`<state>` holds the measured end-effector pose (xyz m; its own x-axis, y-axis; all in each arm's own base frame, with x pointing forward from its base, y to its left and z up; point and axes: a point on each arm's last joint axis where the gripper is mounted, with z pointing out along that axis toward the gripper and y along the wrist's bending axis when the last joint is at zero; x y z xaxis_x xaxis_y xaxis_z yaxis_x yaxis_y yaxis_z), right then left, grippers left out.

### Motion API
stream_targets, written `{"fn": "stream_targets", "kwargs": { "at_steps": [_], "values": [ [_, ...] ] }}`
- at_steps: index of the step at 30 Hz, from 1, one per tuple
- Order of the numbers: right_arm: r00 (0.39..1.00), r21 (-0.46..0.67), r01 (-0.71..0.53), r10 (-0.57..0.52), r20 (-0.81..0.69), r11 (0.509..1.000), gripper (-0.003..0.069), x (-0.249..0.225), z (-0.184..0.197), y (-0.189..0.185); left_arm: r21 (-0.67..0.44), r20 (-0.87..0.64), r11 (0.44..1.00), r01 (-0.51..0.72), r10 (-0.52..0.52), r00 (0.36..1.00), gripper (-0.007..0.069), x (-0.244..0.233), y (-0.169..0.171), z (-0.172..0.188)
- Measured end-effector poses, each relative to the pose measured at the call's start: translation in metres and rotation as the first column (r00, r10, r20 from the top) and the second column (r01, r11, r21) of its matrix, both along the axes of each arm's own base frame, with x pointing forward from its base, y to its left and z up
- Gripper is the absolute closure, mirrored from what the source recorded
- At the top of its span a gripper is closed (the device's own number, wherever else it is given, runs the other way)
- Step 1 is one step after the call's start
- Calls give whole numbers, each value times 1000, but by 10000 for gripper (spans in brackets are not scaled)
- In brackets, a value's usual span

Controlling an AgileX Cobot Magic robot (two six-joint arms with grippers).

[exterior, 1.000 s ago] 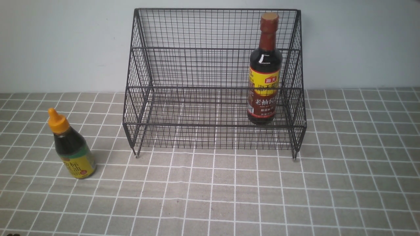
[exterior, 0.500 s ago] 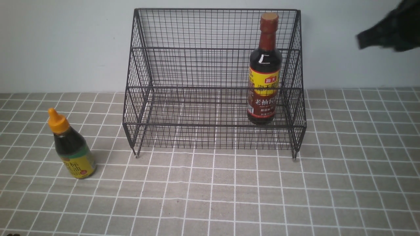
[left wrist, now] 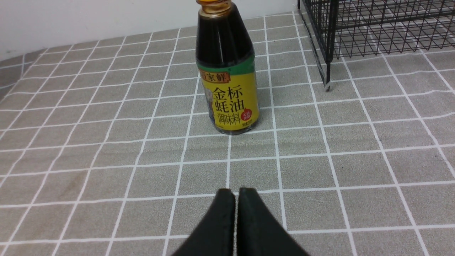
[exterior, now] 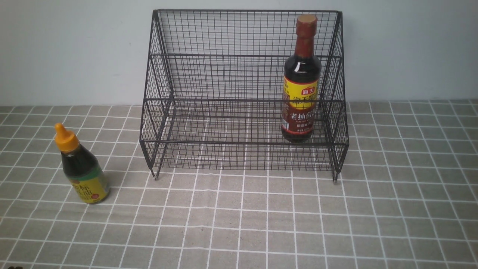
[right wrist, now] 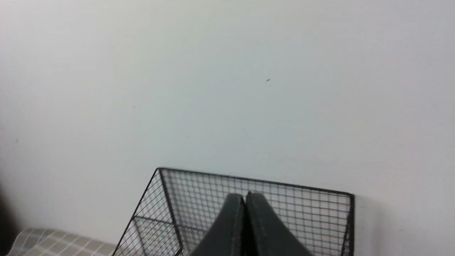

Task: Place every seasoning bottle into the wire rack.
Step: Use the left arm to grab the condiment bottle closest to it

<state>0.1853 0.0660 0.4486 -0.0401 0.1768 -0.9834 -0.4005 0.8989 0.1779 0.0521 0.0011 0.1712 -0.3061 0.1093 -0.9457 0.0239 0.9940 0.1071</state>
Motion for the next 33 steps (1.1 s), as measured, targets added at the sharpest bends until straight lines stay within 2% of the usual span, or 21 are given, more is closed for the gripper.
{"fn": "stream_targets", "kwargs": {
  "at_steps": [4,13,18,23,30,33],
  "values": [
    [997,79,50,-54,50,996,672,-33,-22,-15,0,0,1000,0,0,1000,632,0,0,0],
    [990,63,-8,-1,140,998,672,-90,-29,-26,0,0,1000,0,0,1000,632,0,0,0],
    [966,-73,30,-10,257,997,672,-110,-25,-32,0,0,1000,0,0,1000,632,0,0,0],
    [937,-203,107,-30,347,973,672,-116,-22,-36,0,0,1000,0,0,1000,632,0,0,0],
    [936,-262,136,-37,350,955,672,-114,-32,-36,0,0,1000,0,0,1000,632,0,0,0],
    [943,-260,167,-77,324,951,672,-117,-46,-41,0,0,1000,0,0,1000,632,0,0,0]
  ]
}}
